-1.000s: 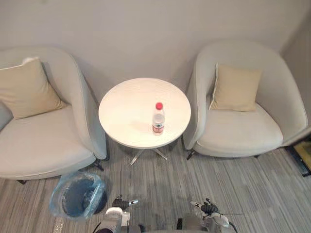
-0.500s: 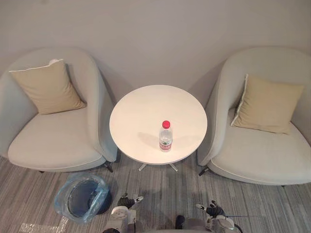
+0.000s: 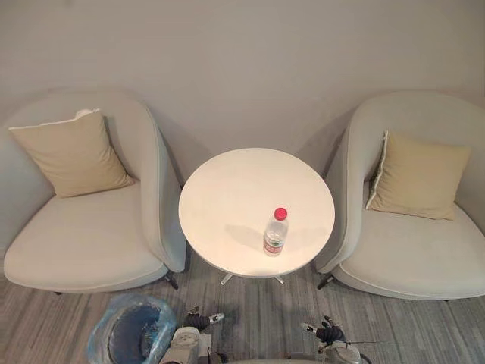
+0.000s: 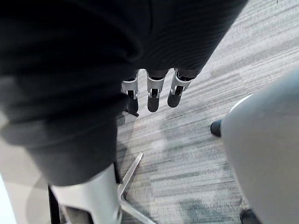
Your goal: Gather rubbish on tea table into small bin, then transfer packed bag to large trash can.
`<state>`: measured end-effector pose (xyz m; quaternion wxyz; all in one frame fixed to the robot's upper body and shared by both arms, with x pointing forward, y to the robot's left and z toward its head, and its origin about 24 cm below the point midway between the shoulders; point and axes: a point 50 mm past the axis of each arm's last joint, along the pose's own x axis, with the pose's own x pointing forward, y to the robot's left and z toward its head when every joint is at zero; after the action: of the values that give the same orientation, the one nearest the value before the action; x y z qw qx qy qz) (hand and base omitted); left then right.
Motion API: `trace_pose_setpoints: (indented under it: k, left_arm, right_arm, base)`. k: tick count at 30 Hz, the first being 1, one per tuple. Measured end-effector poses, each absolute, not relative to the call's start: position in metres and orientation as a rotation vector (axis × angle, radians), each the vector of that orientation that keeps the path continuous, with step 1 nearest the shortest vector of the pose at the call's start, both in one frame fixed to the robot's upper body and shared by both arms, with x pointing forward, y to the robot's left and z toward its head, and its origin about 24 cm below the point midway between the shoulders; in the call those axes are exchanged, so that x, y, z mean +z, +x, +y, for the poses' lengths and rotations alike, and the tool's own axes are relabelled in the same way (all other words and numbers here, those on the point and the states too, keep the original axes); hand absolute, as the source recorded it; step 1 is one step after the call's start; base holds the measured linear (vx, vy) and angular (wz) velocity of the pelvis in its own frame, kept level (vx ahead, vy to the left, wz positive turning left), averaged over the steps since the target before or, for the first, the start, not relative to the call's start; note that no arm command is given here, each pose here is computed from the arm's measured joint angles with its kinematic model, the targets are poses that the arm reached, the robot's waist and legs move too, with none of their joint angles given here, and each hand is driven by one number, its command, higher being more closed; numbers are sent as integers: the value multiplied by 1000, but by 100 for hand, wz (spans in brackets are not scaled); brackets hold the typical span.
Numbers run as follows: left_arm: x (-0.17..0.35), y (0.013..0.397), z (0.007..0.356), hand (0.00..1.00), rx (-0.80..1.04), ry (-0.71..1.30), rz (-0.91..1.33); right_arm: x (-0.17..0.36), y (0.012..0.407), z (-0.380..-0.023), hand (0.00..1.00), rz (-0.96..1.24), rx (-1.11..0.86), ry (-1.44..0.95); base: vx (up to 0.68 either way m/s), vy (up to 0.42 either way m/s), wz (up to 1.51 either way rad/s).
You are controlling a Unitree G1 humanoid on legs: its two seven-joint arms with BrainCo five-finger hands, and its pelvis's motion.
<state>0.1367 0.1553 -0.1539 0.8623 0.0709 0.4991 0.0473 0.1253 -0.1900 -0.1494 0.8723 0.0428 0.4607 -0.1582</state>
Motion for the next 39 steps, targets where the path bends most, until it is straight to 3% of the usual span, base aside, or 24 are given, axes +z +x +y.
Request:
trace_pose_setpoints:
  k: [12, 23, 39]
  left_arm:
    - [-154, 133, 167, 0, 95, 230, 1047]
    - [-155, 124, 184, 0, 64, 338, 1057]
    - [-153, 127, 178, 0, 35, 345, 1021]
  right_arm:
    - [-92, 158, -221, 0, 594, -326, -182]
    - [-55, 179, -210, 0, 376, -188, -350]
    - [-16, 231, -195, 0, 166, -83, -426]
  base:
    - [17, -22, 1]
    - [-74, 6, -2]
    - [3, -17, 12]
